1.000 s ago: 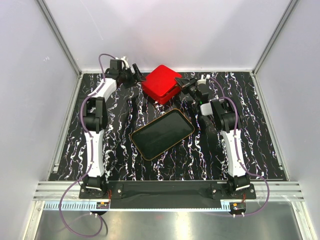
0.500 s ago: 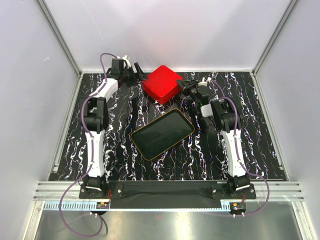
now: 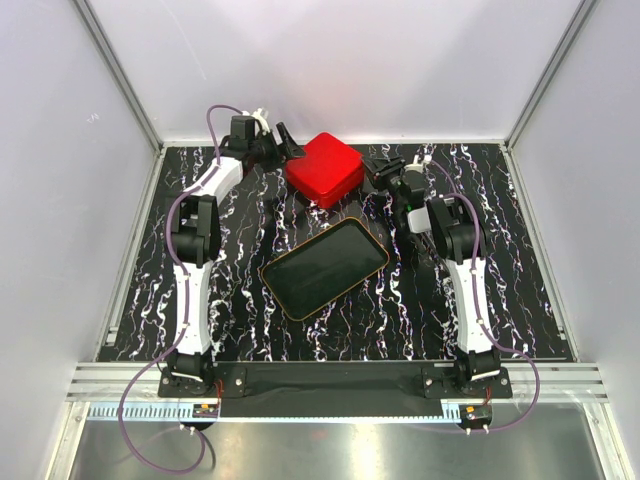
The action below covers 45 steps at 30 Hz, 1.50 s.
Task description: Pack the chocolate
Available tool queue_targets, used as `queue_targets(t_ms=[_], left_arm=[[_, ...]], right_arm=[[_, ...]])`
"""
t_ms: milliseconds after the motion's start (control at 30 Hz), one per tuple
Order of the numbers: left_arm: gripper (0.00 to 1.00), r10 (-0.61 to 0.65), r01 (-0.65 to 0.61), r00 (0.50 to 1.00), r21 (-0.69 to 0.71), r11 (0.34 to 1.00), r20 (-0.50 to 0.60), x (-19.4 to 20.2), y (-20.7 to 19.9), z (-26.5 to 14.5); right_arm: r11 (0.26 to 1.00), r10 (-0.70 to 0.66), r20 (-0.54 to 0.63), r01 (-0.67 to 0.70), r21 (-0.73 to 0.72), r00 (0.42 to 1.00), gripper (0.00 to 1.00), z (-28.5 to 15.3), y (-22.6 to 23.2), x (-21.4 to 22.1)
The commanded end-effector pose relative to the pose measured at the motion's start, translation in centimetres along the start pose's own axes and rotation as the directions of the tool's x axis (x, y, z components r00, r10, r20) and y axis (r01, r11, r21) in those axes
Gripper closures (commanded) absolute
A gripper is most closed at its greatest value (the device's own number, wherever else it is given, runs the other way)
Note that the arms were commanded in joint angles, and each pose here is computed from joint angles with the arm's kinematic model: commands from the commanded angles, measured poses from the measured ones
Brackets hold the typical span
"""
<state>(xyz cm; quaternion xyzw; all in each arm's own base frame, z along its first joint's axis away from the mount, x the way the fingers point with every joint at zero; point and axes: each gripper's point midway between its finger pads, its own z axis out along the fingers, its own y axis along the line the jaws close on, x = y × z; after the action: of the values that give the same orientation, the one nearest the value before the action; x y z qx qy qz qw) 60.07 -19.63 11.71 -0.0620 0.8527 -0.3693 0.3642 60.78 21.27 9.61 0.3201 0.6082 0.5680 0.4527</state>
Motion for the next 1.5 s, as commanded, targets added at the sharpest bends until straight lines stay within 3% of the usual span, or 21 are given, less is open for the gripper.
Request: queue_targets(t_ms=[0,400,567,700,900,1000,1167,1467], left_arm=[[0.14,0.059,-0.067,0.994,0.079,0.995,0.091,-3.2,-3.6,-1.6],[0.13,0.037,-0.046,0.997,0.123,0.991,0.072,-2.4,-4.1,-0.1],[0.13,0.027,-0.034,0.998,0.135,0.99,0.058,-1.9,-4.1,0.4],[0.13,0.033,-0.041,0.998,0.146,0.988,0.056,-1.8,-4.6,0.3],[0.13,0.031,-0.039,0.998,0.154,0.987,0.052,-1.7,-4.7,0.3],[0.13,0.021,-0.028,0.999,0.159,0.987,0.045,-1.5,-4.6,0.5],[0.13,0.012,-0.019,0.999,0.161,0.987,0.044,-1.3,-4.4,0.7],[0.13,0.002,-0.006,1.0,0.169,0.986,0.028,-0.5,-4.2,1.5]], right_arm=[[0.995,-0.033,0.062,0.038,-0.087,0.998,0.6,0.4,4.3,-2.3],[0.974,-0.225,0.118,0.224,0.022,0.967,0.58,-0.5,6.6,-4.3],[0.915,-0.376,0.054,0.362,0.179,0.925,0.63,-0.1,7.5,-4.9],[0.768,-0.6,-0.075,0.599,0.226,0.797,0.65,0.7,8.8,-3.4],[0.659,-0.708,-0.244,0.744,0.108,0.662,0.72,2.4,9.9,0.5],[0.623,-0.721,-0.324,0.778,0.082,0.612,0.72,2.6,8.5,3.0],[0.602,-0.703,-0.392,0.79,0.116,0.593,0.72,2.6,5.2,4.4],[0.467,-0.676,-0.468,0.823,0.324,0.569,0.76,1.1,-0.7,1.9]])
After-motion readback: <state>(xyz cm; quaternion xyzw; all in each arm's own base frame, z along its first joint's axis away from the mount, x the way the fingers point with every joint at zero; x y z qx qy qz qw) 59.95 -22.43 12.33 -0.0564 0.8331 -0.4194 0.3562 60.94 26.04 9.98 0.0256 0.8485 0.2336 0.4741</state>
